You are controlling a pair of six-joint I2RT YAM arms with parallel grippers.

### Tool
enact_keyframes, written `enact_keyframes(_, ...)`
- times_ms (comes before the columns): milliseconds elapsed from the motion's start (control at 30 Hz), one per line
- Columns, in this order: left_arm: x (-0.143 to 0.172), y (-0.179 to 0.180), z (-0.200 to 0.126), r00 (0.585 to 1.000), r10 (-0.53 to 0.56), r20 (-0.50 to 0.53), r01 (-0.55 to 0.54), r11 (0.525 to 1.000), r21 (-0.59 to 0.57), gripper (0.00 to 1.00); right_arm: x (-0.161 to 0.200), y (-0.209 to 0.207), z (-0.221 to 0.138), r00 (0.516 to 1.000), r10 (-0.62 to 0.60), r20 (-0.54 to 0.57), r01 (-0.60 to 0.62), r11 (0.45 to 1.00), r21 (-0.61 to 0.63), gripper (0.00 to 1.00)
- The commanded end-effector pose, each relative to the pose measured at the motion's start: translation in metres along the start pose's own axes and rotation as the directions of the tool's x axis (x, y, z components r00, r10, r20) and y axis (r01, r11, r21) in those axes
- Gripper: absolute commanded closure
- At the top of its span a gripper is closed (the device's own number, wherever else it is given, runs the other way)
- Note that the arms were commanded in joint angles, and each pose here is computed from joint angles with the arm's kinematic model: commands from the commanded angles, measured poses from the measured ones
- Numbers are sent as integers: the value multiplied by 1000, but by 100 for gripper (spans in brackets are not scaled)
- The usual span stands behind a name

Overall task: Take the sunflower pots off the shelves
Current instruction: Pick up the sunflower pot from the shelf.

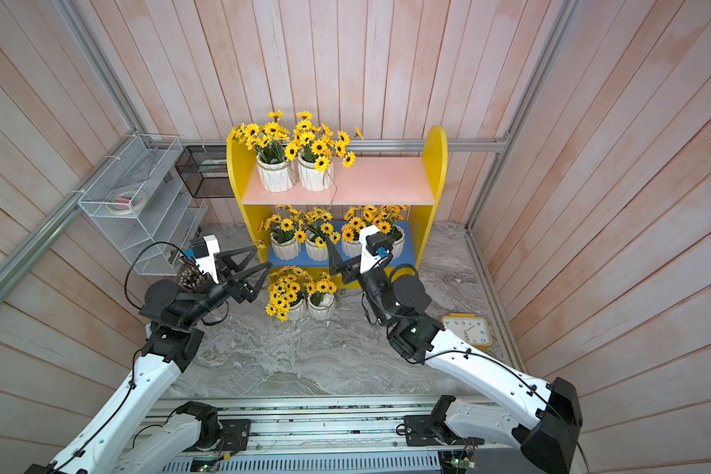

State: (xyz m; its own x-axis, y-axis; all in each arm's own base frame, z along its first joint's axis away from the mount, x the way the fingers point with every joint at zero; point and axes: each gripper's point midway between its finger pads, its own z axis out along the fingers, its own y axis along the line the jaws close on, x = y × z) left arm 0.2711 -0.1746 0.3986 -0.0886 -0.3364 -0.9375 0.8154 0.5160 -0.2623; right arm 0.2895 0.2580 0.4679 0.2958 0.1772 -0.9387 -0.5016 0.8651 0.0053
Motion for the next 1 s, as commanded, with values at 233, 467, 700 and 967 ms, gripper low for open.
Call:
enact_keyframes(233,-1,-38,-4,1000,-9,-15,12,972,236,0,0,-15,75,990,-124,-69,113,984,-141,2)
enact_keyframes(467,0,-16,-3,999,-34,-9,35,986,164,0,8,-27,109,995,-62,-83,47,983,-176,2)
enact_keyframes(700,3,-8,-1,999,-40,-20,42,990,135,0,23,-33,135,996,-8,-91,-12,975,-221,2)
enact_keyframes(967,6,-5,0,999,-39,-31,43,992,120,0,21,-44,165,991,78,-106,-105,952,-286,2)
